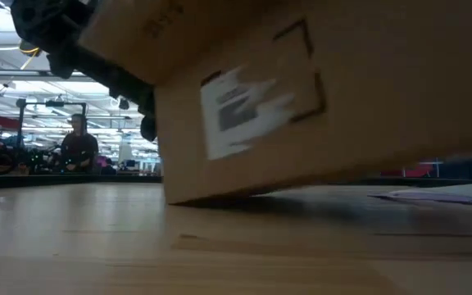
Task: Unpack boxes
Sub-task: Open the cardboard box using the cutter, then move the box to the top left of the table
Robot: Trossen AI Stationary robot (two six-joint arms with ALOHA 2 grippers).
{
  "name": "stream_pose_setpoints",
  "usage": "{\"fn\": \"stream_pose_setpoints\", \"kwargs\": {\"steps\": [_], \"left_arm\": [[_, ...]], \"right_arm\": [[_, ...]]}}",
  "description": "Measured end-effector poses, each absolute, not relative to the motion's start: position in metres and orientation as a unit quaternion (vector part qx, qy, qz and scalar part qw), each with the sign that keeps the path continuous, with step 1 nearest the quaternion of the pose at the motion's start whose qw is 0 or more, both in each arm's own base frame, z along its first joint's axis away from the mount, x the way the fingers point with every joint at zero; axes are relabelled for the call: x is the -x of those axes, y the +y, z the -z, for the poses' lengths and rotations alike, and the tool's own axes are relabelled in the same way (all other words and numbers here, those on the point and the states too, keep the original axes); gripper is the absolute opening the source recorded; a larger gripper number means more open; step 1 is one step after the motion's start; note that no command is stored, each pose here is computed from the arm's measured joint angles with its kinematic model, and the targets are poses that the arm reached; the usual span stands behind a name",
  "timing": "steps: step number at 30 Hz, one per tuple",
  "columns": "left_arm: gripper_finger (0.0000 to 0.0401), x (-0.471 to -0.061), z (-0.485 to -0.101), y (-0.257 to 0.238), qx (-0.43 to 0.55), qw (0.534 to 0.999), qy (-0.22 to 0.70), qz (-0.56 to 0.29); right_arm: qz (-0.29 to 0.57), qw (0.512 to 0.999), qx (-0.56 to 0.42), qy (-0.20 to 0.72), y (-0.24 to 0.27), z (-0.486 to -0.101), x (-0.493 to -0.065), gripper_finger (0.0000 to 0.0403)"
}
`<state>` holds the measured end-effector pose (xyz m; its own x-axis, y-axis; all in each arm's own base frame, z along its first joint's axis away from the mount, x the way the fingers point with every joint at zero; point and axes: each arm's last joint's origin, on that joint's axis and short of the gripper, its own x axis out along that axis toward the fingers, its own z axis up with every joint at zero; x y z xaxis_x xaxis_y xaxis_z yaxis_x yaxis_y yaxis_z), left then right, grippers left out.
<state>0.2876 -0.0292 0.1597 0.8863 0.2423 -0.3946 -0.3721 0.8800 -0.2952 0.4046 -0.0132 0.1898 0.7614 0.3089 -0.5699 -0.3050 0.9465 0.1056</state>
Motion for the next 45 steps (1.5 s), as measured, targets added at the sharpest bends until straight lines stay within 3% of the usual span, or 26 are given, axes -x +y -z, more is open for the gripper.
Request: {"fn": "stream_pose_setpoints", "kwargs": {"steps": [16,21,26,31,41,45], "left_arm": [[0.0011,-0.284,-0.192,-0.024,0.166,0.969,0.116,-0.143],[0.0067,-0.277,-0.21,-0.023,0.137,0.978,0.087,-0.133],[0.0146,-0.267,-0.234,-0.026,0.137,0.983,0.032,-0.118],[0.0194,-0.251,-0.258,-0.05,0.149,0.989,-0.011,-0.021],[0.019,-0.227,-0.235,-0.115,0.239,0.96,0.125,0.079],[0.0153,-0.214,-0.24,-0.139,0.287,0.942,0.12,0.123]], "right_arm": [[-0.144,0.929,-0.012,0.341,-0.005,-0.201,-0.393,0.0001],[-0.149,0.928,-0.01,0.341,-0.001,-0.225,-0.379,0.002],[-0.155,0.934,-0.014,0.322,0.004,-0.255,-0.362,0.0077],[-0.141,0.932,-0.017,0.333,0.011,-0.285,-0.333,0.0123],[-0.088,0.872,-0.007,0.482,0.025,-0.298,-0.271,0.0132],[-0.11,0.869,0.025,0.481,0.047,-0.308,-0.253,0.0094]]}}
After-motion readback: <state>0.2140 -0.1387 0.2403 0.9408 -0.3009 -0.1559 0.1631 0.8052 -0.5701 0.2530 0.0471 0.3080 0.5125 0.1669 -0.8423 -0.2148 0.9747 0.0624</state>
